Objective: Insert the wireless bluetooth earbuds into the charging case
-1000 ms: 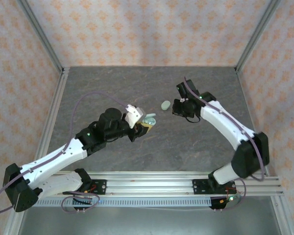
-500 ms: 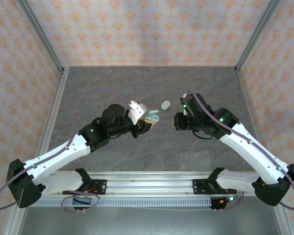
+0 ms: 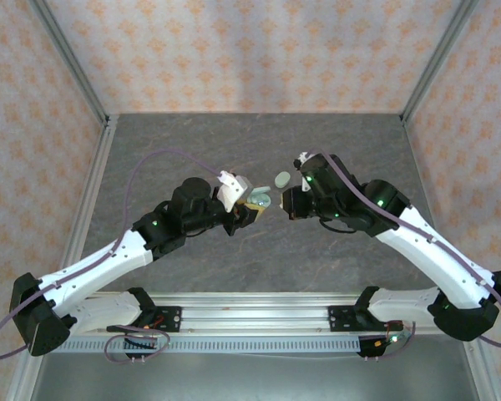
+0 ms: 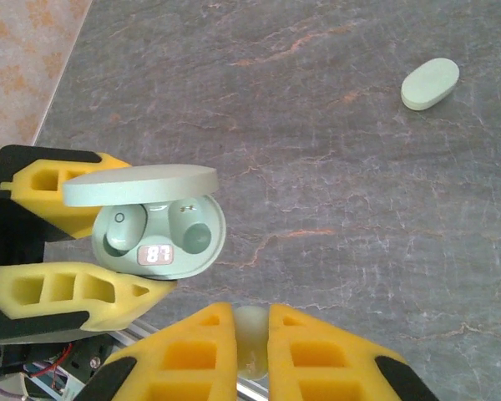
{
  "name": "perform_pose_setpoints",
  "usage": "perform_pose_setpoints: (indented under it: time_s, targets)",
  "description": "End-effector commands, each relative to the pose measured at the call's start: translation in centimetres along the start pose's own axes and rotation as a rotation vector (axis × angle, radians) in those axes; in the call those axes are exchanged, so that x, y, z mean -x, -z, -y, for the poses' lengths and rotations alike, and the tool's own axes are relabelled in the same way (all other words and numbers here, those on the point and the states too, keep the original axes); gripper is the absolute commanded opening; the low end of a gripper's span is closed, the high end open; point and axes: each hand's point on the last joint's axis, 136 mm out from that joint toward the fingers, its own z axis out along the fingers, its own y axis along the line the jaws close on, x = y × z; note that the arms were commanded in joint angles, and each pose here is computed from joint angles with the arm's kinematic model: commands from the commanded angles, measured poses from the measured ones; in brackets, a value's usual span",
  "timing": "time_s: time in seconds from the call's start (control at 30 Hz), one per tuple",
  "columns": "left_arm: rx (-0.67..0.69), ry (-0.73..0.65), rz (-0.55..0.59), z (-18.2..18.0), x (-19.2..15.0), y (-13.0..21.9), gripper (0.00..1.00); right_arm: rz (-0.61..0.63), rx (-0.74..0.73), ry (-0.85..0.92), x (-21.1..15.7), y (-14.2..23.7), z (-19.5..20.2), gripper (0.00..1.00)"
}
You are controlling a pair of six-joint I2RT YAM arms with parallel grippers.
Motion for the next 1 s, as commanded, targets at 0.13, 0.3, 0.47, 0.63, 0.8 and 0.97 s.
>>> perform_pose_setpoints:
  time_s: [0.13, 0.3, 0.47, 0.63, 0.8, 0.97]
  targets:
    - [-0.016, -0.003, 0.086, 0.4, 2.6, 0.8, 0.15, 0.044, 0.032, 0.052, 1.3, -0.4, -1.7, 0.13]
    - [-0.032, 0.009, 0.081, 0.6, 2.4, 0.4, 0.15, 0.049, 0.034, 0.070, 1.6, -1.0, -2.1, 0.13]
    - [-0.039, 0.010, 0.079, 0.7, 2.5, 0.4, 0.15, 0.071, 0.027, 0.098, 2.4, -1.4, -2.5, 0.12]
    - [-0.041, 0.011, 0.079, 0.7, 2.5, 0.4, 0.15, 0.059, 0.010, 0.124, 2.3, -2.1, -2.5, 0.12]
    - [-0.045, 0.015, 0.081, 0.8, 2.6, 0.5, 0.15, 0.057, -0.018, 0.141, 2.2, -2.7, -2.2, 0.12]
    - [-0.050, 0.016, 0.082, 0.9, 2.6, 0.4, 0.15, 0.063, -0.035, 0.155, 2.3, -3.2, -2.0, 0.13]
